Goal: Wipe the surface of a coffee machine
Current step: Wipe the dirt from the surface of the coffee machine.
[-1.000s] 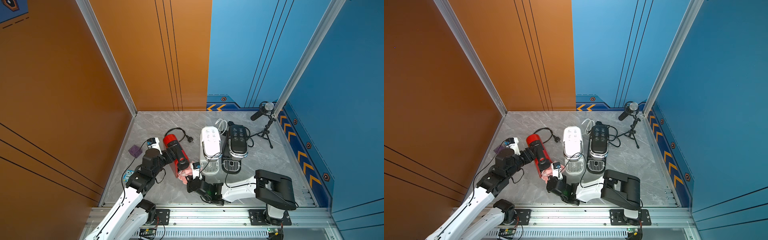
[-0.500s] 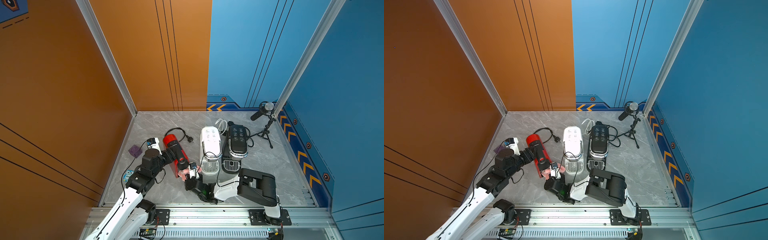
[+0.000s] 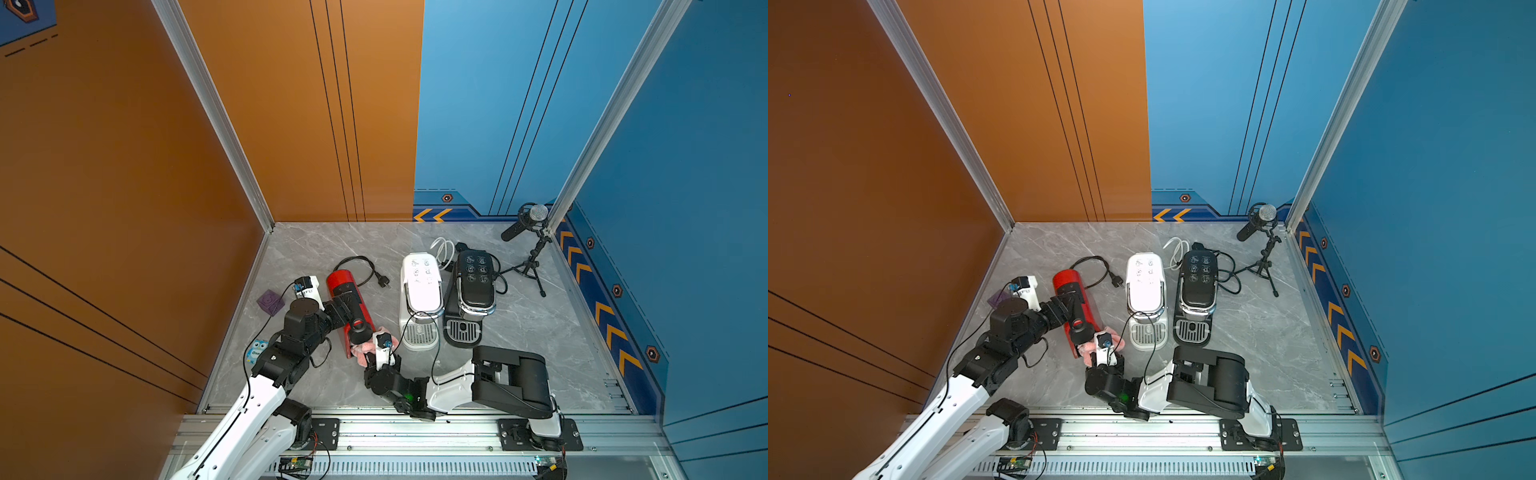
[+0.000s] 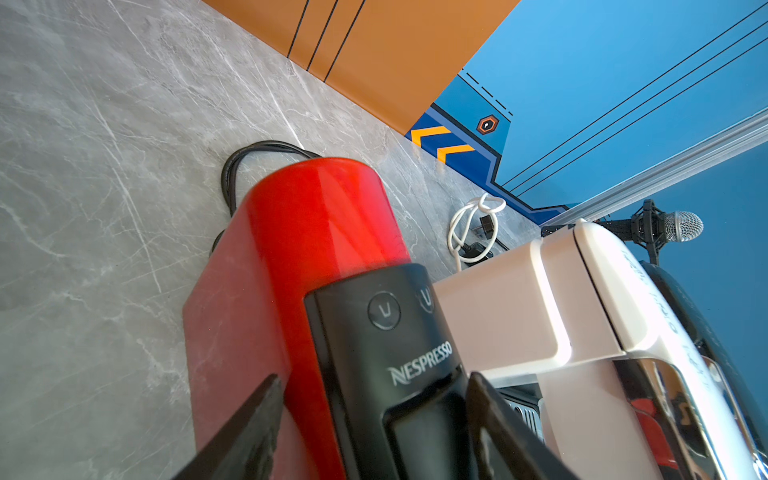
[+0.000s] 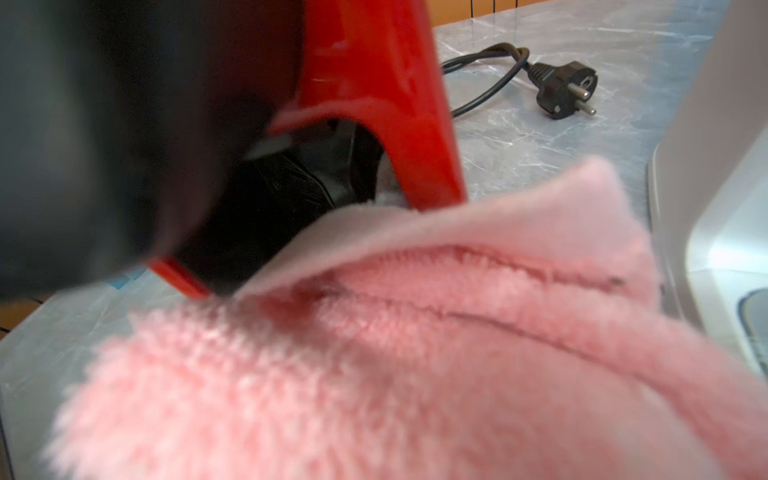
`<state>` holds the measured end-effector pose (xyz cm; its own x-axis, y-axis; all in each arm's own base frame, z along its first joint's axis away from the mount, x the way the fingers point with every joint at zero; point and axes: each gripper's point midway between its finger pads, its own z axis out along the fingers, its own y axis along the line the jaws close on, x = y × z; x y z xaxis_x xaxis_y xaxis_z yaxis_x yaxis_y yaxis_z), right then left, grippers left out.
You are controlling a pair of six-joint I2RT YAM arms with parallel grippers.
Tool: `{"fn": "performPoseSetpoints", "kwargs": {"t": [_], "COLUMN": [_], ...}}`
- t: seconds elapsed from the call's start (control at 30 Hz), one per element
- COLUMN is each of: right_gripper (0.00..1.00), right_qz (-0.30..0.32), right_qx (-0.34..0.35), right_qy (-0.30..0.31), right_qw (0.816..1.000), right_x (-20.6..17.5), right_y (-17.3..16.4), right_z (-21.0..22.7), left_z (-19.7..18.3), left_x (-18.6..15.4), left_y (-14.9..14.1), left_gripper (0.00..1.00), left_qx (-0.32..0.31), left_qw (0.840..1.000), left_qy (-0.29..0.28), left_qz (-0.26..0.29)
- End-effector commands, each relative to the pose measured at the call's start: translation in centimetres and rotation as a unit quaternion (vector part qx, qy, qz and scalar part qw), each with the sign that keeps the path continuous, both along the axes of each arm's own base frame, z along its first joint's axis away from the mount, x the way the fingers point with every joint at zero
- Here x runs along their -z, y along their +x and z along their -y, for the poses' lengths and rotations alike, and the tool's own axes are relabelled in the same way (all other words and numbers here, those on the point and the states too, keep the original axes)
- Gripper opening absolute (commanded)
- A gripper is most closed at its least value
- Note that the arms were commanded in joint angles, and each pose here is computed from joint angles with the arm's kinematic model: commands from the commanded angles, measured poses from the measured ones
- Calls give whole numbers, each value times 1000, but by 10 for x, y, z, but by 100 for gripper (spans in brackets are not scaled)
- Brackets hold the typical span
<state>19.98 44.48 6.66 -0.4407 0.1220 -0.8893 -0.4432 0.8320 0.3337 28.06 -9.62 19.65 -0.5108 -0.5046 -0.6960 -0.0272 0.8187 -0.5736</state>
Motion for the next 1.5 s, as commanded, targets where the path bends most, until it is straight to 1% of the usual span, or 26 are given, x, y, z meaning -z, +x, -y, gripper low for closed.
{"fn": "performPoseSetpoints", "kwargs": {"t": [0.0, 0.07, 0.13, 0.27, 0.5, 0.57, 0.6, 0.67, 0.77, 0.93, 1.0, 1.03, 1.13, 1.2, 1.37, 1.47], "right_gripper": [0, 0, 0, 0, 0, 0, 0, 0, 0, 0, 0, 0, 0, 0, 0, 0], "right_qz": [1, -15, -15, -4, 9, 15, 13, 0, -9, 2, -6, -6, 4, 12, 24, 21], "right_qx": [29, 33, 26, 10, -8, -1, 0, 8, 21, 19, 15, 24, 29, 36, 30, 29], "right_qy": [37, 59, 74, 58, 59, 65, 50, 46, 55, 33, 39, 42, 39, 27, 7, -4], "right_qw": [999, 998, 997, 998, 998, 998, 999, 999, 998, 999, 999, 999, 999, 999, 999, 999], "right_x": [-12, -10, -13, -14, -18, -24, -9, 2, 12, 16, 18, 19, 14, 11, 7, 12], "right_y": [14, 12, 4, -12, -19, -14, -10, 3, 14, 24, 32, 37, 45, 47, 33, 27], "right_z": [11, 19, 18, 2, -20, -26, -26, -26, -20, -21, -22, -20, -20, -21, -16, -9], "left_z": [-11, -11, -12, -11, -11, -11, -11, -10, -11, -12, -11, -11, -10, -10, -11, -11], "left_x": [81, 82, 81, 82, 85, 86, 85, 84, 83, 86, 87, 87, 89, 88, 87, 87], "left_y": [-35, -36, -36, -36, -39, -39, -39, -39, -39, -39, -38, -38, -38, -38, -38, -39], "left_gripper": [69, 70, 70, 70, 70, 70, 70, 70, 70, 70, 70, 70, 69, 69, 69, 69], "left_qx": [10, 10, 8, 10, 12, 9, 10, 12, 12, 10, 10, 10, 10, 10, 10, 8], "left_qw": [988, 988, 988, 988, 988, 988, 988, 988, 988, 987, 988, 987, 987, 987, 988, 988], "left_qy": [55, 54, 53, 50, 49, 47, 46, 46, 47, 50, 48, 46, 46, 45, 47, 45], "left_qz": [-146, -146, -144, -146, -147, -149, -148, -146, -144, -149, -150, -151, -152, -151, -147, -148]}}
